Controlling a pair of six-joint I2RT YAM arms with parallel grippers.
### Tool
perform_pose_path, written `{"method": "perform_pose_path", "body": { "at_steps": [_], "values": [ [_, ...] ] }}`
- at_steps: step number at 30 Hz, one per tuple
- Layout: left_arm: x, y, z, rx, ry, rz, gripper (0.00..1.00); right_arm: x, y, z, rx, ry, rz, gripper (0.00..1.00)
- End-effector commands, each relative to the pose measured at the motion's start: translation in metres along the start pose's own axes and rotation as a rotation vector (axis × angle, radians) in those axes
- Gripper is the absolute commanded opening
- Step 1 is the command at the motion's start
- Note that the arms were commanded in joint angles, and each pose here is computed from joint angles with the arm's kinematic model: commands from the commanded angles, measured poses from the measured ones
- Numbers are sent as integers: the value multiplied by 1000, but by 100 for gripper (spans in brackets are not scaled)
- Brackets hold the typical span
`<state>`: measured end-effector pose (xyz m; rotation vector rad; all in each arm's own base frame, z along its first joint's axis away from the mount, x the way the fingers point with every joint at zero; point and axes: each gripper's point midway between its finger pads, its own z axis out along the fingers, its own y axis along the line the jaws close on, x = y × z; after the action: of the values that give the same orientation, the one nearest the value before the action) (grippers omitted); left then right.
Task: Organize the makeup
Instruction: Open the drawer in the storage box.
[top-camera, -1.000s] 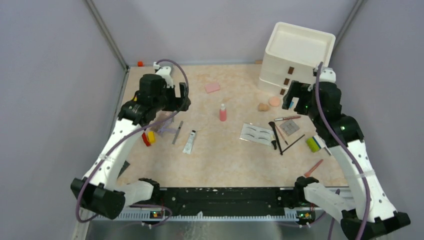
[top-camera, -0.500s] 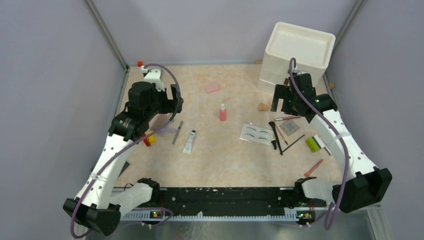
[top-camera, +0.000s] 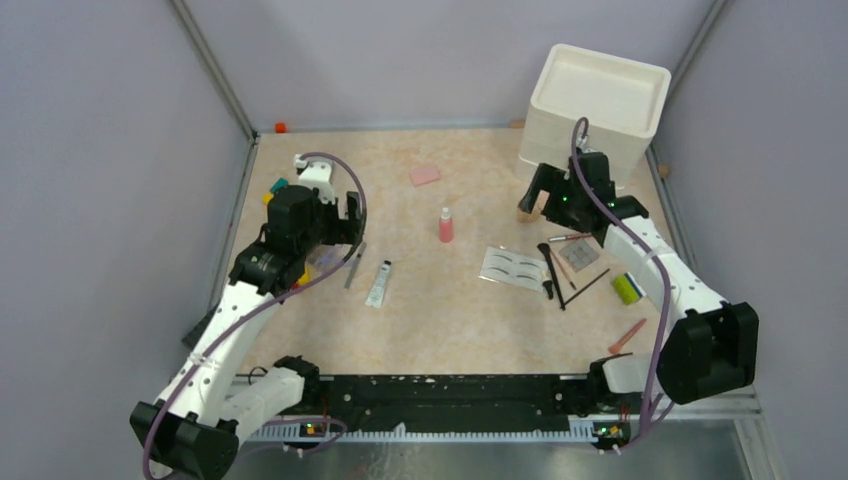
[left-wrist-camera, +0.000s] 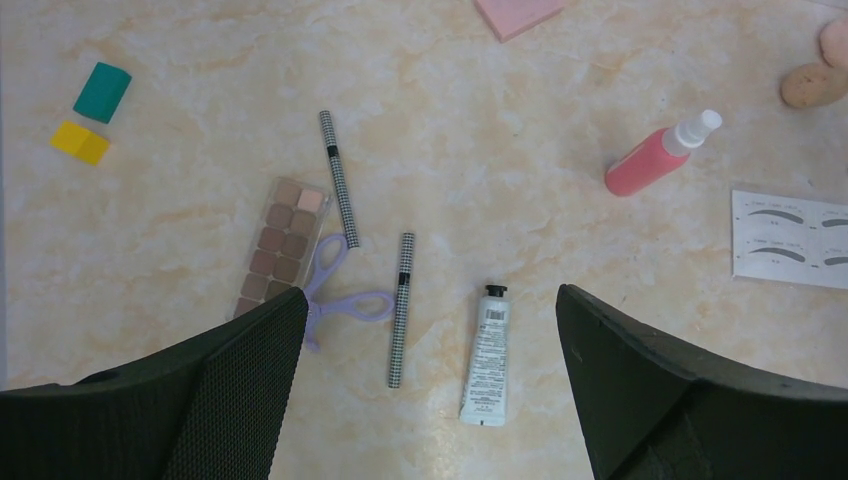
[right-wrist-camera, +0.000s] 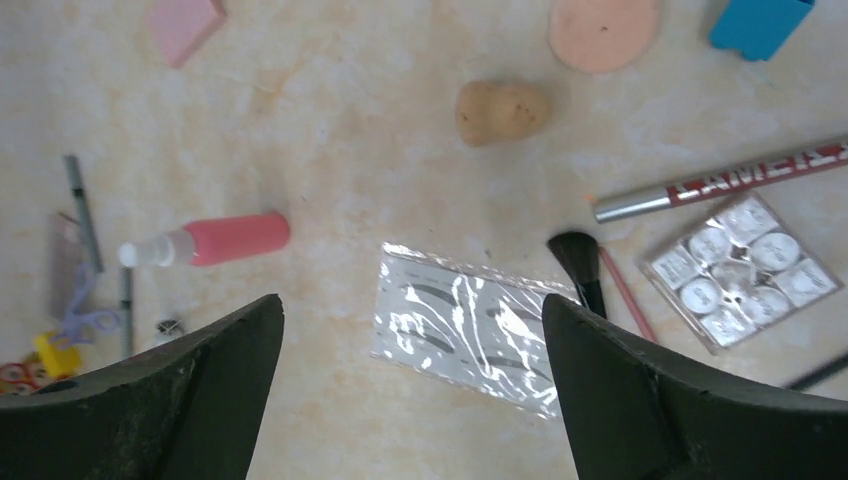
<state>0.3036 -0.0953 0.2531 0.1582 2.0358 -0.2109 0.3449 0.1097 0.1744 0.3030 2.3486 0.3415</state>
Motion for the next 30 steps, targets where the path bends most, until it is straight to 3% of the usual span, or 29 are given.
{"method": "perform_pose_path", "body": {
  "at_steps": [1,6,12,30],
  "values": [
    [-11,9,-3,-37,-124,11,99,-74,35,-4,-260,-232,228,99],
    [5,6,6,-14,-86,36,99,-127,26,6,-346,-357,450,99],
    [7,11,5,-36,-78,48,99,-156,-9,9,-327,-532,608,95],
    [4,30,2,-106,-93,37,99,-177,-66,30,-248,-639,609,85]
  ]
}}
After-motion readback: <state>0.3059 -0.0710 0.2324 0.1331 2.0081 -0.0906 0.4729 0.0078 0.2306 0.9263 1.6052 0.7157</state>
